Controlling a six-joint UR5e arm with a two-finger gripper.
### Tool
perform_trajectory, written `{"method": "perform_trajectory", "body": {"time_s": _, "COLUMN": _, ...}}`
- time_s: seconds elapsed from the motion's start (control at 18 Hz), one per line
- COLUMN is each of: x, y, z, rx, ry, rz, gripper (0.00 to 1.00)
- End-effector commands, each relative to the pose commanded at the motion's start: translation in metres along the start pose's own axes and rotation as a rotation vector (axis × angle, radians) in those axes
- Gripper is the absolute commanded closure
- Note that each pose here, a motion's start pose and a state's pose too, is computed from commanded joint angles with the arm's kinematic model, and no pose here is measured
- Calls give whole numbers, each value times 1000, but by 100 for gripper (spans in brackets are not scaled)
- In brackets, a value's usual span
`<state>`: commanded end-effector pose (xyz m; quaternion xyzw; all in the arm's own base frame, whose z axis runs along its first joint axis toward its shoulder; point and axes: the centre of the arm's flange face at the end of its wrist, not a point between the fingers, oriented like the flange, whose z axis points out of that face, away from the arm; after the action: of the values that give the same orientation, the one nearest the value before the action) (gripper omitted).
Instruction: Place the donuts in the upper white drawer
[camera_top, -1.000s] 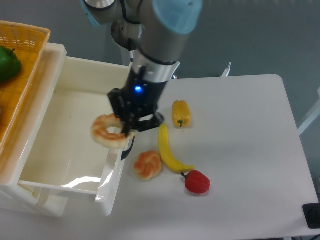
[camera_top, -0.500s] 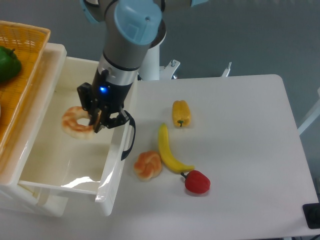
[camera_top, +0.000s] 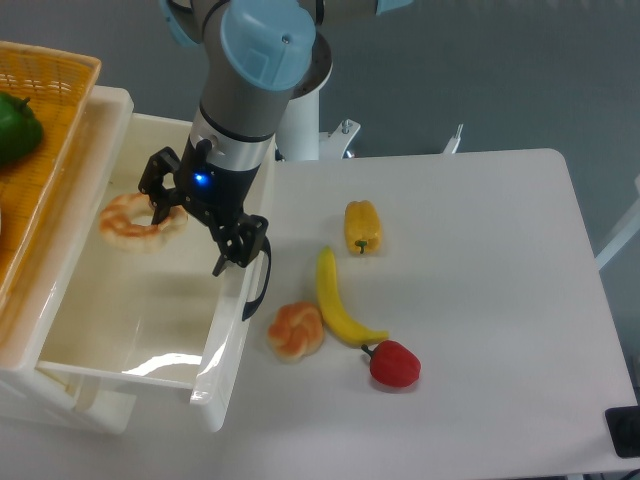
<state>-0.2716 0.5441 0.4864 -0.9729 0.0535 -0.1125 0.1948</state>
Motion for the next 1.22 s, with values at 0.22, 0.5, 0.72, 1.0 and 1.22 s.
{"method": "perform_trajectory", "body": {"time_s": 0.22, "x": -4, "y": 2, "z": 1, "rx": -1, "ry": 0, "rz": -10, "gripper": 0}}
{"method": "perform_trajectory", "body": {"time_s": 0.5, "x": -6, "y": 4, "z": -1, "rx": -2, "ry": -2, "rz": -15, "gripper": 0}}
{"method": "perform_trajectory", "body": {"time_s": 0.72, "x": -7, "y": 4, "z": -1, "rx": 0, "ry": -2, "rz": -18, "gripper": 0}}
{"method": "perform_trajectory", "body": {"time_s": 1.0, "x": -39, "y": 22, "z": -20, "rx": 21, "ry": -36, "rz": -65, "gripper": 0}}
{"method": "perform_trajectory", "body": {"time_s": 1.22, "x": -96, "y": 58, "z": -30, "rx": 31, "ry": -56, "rz": -142, "gripper": 0}}
